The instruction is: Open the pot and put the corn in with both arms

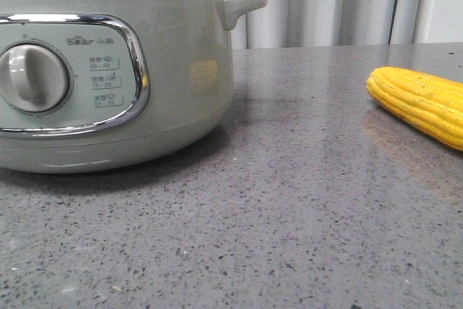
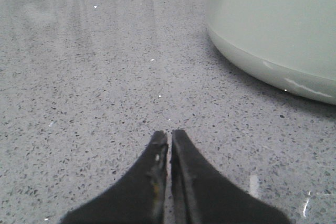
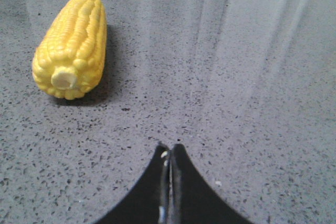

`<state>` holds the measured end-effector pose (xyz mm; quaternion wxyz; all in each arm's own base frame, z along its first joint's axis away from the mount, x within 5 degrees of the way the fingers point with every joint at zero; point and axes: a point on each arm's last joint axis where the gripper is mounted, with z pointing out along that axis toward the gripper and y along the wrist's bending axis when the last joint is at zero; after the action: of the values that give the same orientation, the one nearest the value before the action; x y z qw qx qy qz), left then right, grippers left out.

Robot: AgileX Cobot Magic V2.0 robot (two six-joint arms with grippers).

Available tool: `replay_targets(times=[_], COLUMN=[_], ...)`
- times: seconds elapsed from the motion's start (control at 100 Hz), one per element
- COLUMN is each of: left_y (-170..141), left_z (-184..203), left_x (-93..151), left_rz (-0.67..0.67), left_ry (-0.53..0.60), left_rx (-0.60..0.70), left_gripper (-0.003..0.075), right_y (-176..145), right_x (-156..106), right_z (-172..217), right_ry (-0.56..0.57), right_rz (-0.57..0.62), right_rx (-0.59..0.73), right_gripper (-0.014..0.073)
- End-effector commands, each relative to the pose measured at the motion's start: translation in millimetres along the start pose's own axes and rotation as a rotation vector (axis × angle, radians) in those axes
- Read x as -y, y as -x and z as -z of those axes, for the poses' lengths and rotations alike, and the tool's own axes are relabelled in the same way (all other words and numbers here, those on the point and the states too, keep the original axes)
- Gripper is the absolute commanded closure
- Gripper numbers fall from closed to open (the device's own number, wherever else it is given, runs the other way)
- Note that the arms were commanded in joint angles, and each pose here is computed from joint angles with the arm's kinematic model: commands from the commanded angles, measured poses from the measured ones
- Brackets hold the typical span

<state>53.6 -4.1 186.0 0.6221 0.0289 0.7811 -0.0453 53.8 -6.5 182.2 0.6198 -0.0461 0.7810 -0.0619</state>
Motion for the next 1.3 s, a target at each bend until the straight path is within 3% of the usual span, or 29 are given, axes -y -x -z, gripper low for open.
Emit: replay_targets(times=[0.0, 0.24, 0.62, 0.71, 0.79, 0.93, 1.15, 1.29], left_y=[-4, -4, -3, 4, 13, 24, 33, 42], left_z=[-1, -1, -1, 0, 2, 5, 9, 13], left_x=[1, 1, 1, 4, 7, 4, -2, -1], left_rz=[0.009, 0.009, 0.015, 0.125, 0.364, 0.586, 0.753, 0.76], left_ry=[-0.014, -0.014, -0.019, -0.062, -0.124, -0.155, -0.159, -0.174], left_rx=[0.048, 0.048, 0.061, 0.13, 0.209, 0.334, 0.435, 0.46], left_gripper=[0.0741, 0.0741, 0.0741, 0.0741, 0.0741, 0.0741, 0.0741, 0.0741], right_y=[-3, 2, 28, 35, 38, 37, 40, 53], right_x=[0, -1, -8, -10, -10, -6, -2, 1], right_z=[0, 0, 6, 10, 11, 10, 12, 18], right_ry=[-0.013, -0.003, 0.068, 0.094, 0.104, 0.121, 0.143, 0.153], right_rz=[0.036, 0.047, 0.048, 0.016, -0.017, -0.237, -0.5, -0.534], right_rx=[0.027, 0.084, 0.372, 0.466, 0.498, 0.472, 0.497, 0.514], right_gripper=[0.0662, 0.0662, 0.0662, 0.0662, 0.0662, 0.0662, 0.0662, 0.0662])
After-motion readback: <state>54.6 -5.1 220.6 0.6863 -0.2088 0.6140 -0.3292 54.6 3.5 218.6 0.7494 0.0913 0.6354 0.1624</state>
